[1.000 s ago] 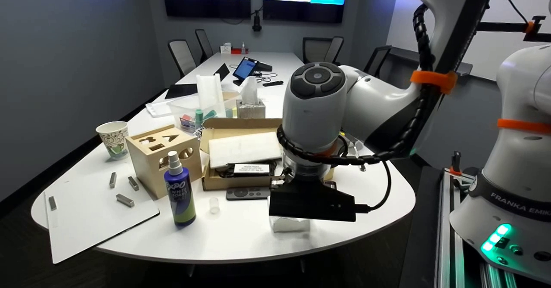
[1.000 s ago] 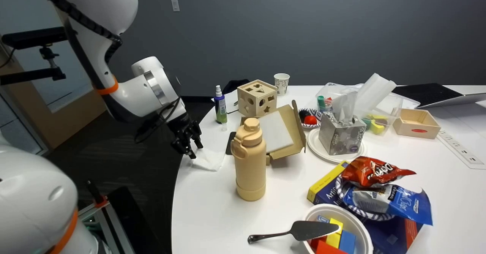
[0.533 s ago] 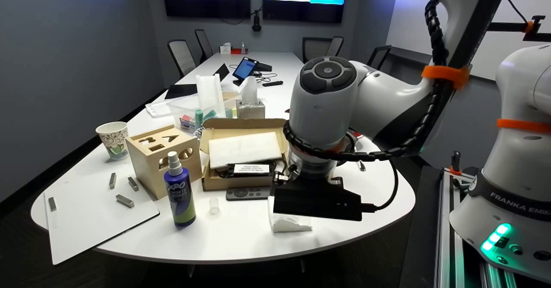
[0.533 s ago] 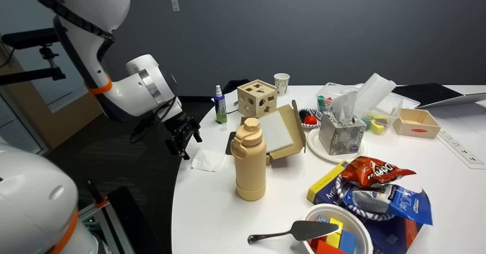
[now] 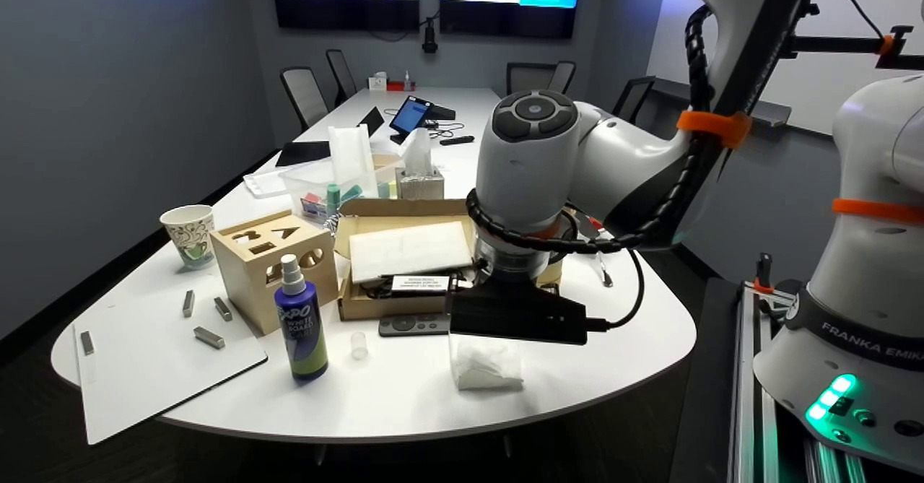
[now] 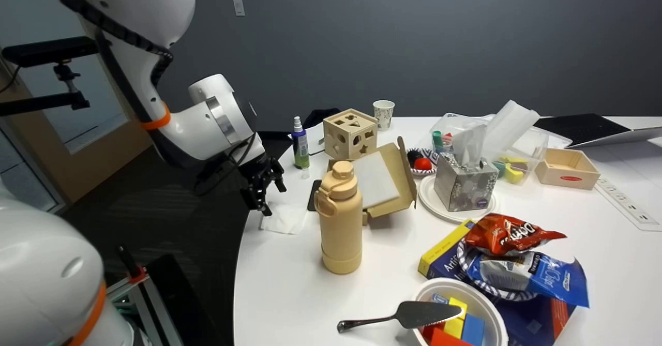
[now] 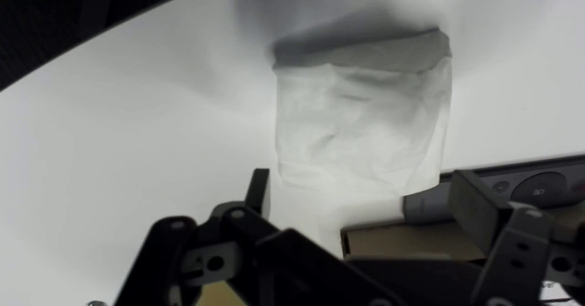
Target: Fold the paper towel in half
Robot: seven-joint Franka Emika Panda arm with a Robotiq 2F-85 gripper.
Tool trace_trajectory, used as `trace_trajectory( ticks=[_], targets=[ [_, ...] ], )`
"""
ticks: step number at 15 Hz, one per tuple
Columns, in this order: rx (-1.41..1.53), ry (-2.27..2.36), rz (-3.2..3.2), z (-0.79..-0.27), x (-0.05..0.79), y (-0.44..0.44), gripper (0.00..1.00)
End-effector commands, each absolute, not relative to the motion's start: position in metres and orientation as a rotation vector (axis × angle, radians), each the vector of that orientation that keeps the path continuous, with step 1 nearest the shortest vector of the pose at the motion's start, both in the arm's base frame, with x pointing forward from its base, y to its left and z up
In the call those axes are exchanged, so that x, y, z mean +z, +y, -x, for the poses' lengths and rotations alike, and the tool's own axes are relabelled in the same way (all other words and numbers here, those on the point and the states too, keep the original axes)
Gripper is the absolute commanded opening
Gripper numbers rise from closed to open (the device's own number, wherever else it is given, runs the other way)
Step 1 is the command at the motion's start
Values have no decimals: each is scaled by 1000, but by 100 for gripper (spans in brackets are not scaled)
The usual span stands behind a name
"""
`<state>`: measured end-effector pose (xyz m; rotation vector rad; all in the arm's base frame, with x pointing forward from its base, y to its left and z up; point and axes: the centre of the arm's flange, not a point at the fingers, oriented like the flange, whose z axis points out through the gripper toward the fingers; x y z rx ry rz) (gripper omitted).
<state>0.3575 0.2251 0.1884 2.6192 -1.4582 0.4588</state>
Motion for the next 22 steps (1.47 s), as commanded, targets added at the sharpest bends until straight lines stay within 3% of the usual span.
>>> trace_trajectory(
  ticks=[1,2,3,12,13,22],
  targets=[
    [396,-1422,-2707,-376,177,220,100],
    [377,-1411,-2725,-378,174,220,77],
    [365,-1407,-2738,-377,172,219,75],
    [275,-1346,-2822,-384,155,221,4],
    [263,-1335,-2830,-387,151,221,0],
    [201,-1282,-2871,-399,146,224,0]
  ],
)
